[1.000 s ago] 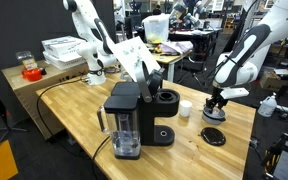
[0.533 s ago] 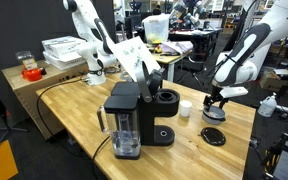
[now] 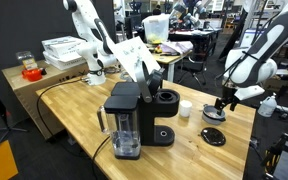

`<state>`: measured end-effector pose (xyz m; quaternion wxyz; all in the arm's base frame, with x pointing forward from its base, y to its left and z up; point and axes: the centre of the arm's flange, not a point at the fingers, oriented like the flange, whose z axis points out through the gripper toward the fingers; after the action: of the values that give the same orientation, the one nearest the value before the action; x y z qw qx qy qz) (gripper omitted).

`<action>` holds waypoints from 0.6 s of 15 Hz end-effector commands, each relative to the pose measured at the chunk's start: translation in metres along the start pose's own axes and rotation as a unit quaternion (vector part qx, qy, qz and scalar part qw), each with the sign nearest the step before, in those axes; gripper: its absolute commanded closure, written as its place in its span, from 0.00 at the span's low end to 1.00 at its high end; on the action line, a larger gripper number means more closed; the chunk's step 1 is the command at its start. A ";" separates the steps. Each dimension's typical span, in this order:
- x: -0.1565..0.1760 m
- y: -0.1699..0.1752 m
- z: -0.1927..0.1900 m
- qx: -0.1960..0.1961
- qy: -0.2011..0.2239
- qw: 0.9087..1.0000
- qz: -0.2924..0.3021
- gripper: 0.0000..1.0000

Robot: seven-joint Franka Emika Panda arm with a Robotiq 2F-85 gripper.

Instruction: Get the packaged object and put it in the grey pot

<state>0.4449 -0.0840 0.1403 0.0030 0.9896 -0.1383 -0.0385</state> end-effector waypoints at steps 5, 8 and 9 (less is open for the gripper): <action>-0.066 -0.008 -0.041 -0.010 0.016 0.998 -0.060 0.00; -0.072 -0.008 -0.046 -0.009 0.019 0.998 -0.061 0.00; -0.070 -0.008 -0.044 -0.010 0.017 0.998 -0.062 0.00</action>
<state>0.3835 -0.0575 0.1891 0.0128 0.9967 -0.0767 -0.0229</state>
